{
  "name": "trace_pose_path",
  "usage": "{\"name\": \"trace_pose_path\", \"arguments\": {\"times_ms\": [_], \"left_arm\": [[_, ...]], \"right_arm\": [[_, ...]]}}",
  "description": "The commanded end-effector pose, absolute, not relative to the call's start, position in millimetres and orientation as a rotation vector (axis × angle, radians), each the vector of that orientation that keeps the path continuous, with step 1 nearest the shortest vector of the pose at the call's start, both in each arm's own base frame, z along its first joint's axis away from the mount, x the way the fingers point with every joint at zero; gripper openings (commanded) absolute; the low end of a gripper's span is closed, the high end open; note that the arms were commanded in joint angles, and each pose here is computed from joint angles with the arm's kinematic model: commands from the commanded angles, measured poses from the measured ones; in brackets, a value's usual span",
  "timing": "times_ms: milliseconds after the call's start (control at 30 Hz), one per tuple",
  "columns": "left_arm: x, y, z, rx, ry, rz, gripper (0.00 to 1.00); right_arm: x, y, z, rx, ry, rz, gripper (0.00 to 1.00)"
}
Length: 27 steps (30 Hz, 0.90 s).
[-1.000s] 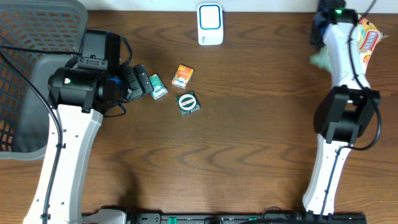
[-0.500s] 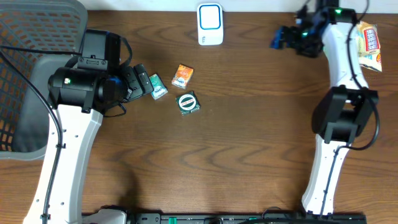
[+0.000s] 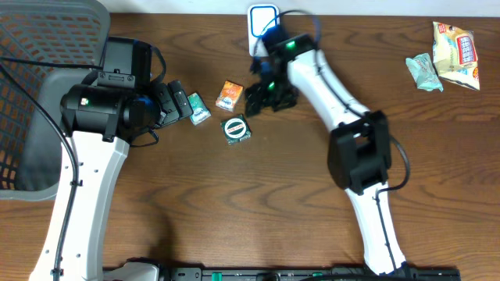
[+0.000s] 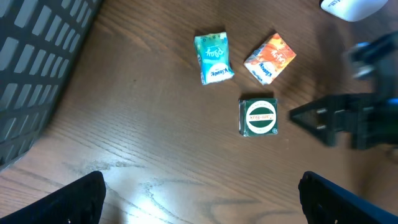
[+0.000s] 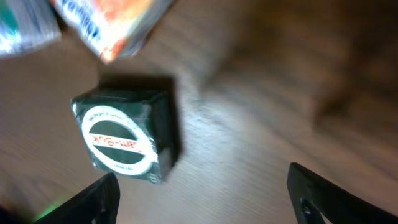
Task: Scan the item barcode
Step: 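Reach the right gripper to the orange pack and grasp it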
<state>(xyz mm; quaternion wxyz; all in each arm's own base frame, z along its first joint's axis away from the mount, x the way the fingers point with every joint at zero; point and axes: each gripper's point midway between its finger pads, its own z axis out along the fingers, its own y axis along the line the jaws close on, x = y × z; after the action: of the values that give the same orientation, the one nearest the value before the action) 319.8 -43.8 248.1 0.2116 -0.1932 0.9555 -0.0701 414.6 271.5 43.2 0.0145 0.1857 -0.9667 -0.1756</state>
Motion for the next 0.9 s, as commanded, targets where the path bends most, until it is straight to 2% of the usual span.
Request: {"name": "trace_pose_path", "arguments": {"times_ms": [0, 67, 100, 233, 467, 600, 733, 800, 867], "left_arm": [[320, -41, 252, -0.532, 2.643, -0.184, 0.97], [320, -41, 252, -0.532, 2.643, -0.184, 0.98], [320, -41, 252, -0.532, 2.643, -0.184, 0.97], [320, -41, 252, -0.532, 2.643, -0.184, 0.97], [320, -41, 252, -0.532, 2.643, -0.183, 0.98], [320, -41, 252, -0.532, 2.643, -0.183, 0.98], [320, -41, 252, -0.532, 2.643, -0.183, 0.98], [320, -41, 252, -0.532, 2.643, -0.184, 0.98], [320, -41, 252, -0.532, 2.643, -0.183, 0.98]], "right_arm": [[405, 282, 44, 0.638, -3.024, -0.492, 0.73], [398, 294, 43, 0.654, -3.018, -0.493, 0.65], [396, 300, 43, 0.666, -3.021, -0.499, 0.57], [399, 305, 38, 0.546, -3.073, -0.452, 0.51], [392, 289, 18, 0.515, -3.097, -0.241, 0.50], [405, 237, 18, 0.331, -3.177, 0.198, 0.51], [421, 183, 53, 0.234, -3.215, 0.579, 0.54], [421, 180, 67, 0.215, -3.226, 0.556, 0.54], [410, 200, 79, 0.257, -3.224, 0.310, 0.54]]}}
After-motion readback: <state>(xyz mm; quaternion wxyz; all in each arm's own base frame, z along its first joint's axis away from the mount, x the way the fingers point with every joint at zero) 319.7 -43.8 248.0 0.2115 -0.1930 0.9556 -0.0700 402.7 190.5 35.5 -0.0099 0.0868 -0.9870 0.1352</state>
